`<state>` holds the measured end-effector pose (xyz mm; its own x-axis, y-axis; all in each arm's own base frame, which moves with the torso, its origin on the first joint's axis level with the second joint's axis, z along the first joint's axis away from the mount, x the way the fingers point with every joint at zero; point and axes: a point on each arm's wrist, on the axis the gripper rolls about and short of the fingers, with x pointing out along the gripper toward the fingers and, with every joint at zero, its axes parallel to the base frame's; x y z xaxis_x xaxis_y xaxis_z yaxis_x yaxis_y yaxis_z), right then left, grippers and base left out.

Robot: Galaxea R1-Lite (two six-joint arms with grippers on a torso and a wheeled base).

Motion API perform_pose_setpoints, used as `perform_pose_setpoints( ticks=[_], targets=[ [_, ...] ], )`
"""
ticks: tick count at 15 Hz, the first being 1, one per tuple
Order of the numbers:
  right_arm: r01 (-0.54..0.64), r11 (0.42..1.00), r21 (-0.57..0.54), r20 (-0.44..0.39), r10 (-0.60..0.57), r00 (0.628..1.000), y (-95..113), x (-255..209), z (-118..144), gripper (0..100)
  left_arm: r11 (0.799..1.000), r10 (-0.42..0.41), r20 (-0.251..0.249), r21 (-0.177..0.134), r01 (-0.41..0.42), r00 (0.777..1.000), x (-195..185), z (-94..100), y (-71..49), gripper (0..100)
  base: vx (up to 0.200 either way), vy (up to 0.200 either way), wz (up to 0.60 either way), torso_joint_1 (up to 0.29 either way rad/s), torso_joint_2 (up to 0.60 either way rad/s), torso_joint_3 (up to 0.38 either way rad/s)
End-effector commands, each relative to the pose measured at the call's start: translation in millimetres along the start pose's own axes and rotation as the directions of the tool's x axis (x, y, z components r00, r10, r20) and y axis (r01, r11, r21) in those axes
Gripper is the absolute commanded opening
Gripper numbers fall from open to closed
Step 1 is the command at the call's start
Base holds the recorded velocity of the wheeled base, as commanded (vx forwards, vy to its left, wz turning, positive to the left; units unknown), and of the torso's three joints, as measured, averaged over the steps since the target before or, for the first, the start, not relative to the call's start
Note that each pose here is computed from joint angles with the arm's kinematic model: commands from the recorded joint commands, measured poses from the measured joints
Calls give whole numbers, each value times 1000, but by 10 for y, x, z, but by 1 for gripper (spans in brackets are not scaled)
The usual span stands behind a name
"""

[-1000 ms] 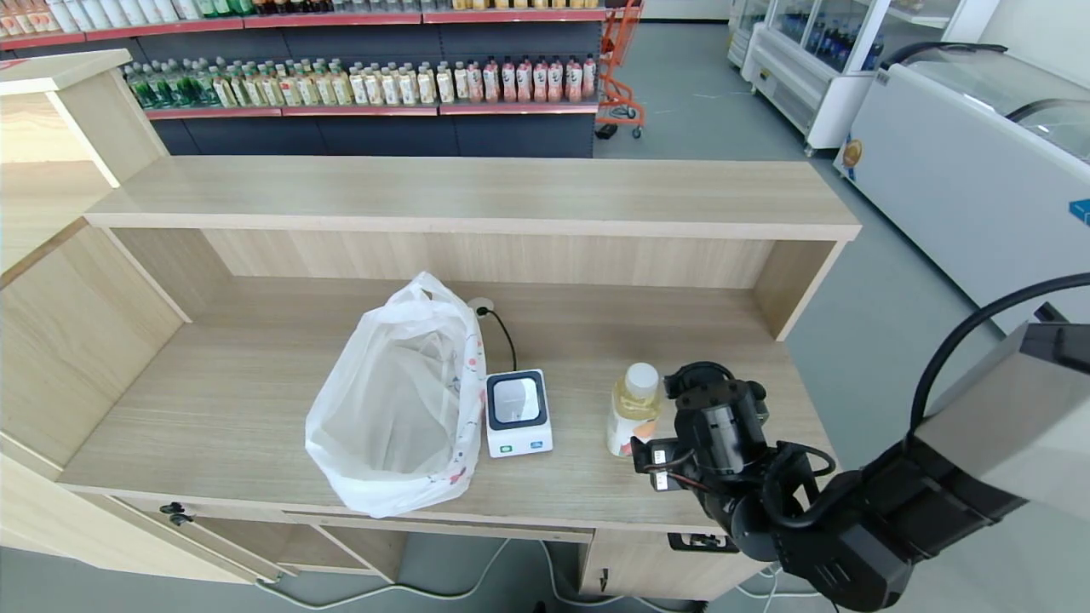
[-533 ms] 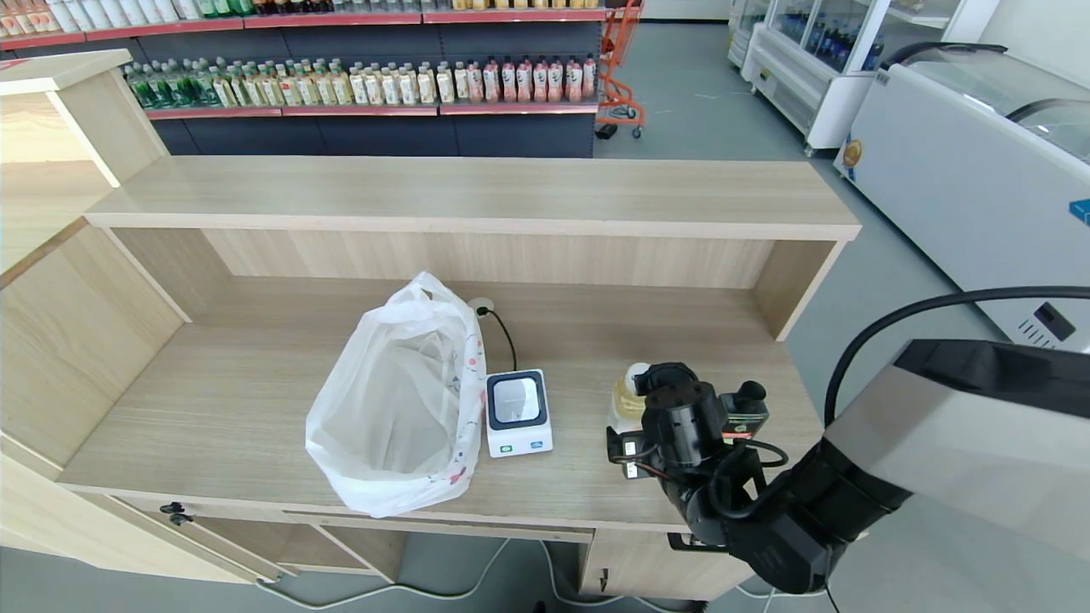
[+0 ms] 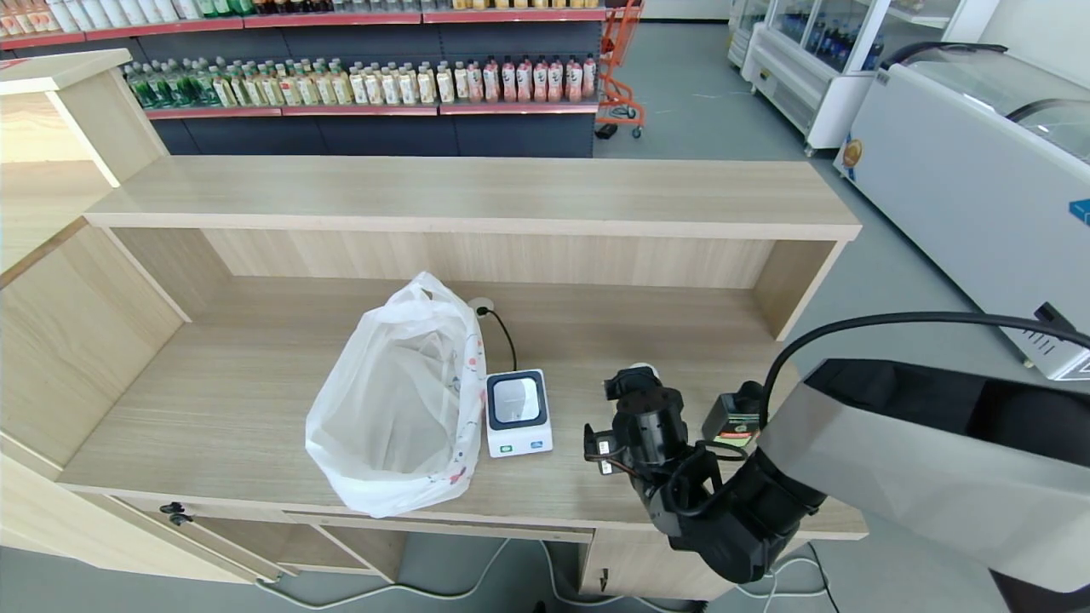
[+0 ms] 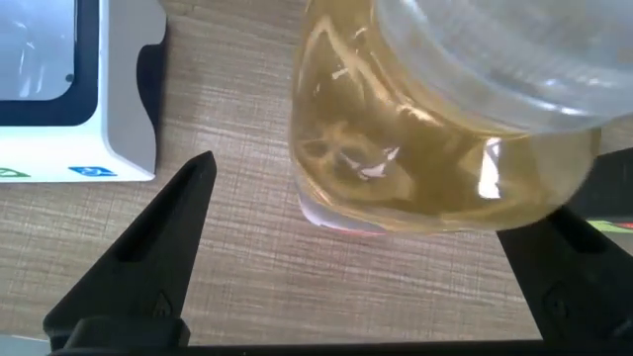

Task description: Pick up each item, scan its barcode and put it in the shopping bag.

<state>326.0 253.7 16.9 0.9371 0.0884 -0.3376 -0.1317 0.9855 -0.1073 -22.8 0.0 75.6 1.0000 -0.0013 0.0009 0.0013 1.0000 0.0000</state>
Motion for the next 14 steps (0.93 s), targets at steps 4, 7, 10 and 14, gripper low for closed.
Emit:
perform_pose_setpoints(
  ticks=[4,7,10,14],
  targets=[
    [1,1000,-21,34,-1,999,115,246,-69,100,1000,0,-1,0,0,1000,1,1,0,100,0,0,0,0,0,0],
    [-22,998,-53,59,25,998,134,331,-79,100,1000,0,-1,0,0,1000,1,1,0,100,0,0,0,0,0,0],
    [-24,998,-58,73,28,997,106,383,-62,100,1000,0,-1,0,0,1000,1,1,0,100,0,0,0,0,0,0],
    [-45,998,-50,103,50,993,-6,453,-29,0,1000,0,-1,0,0,1000,1,1,0,100,0,0,0,0,0,0]
  ],
)
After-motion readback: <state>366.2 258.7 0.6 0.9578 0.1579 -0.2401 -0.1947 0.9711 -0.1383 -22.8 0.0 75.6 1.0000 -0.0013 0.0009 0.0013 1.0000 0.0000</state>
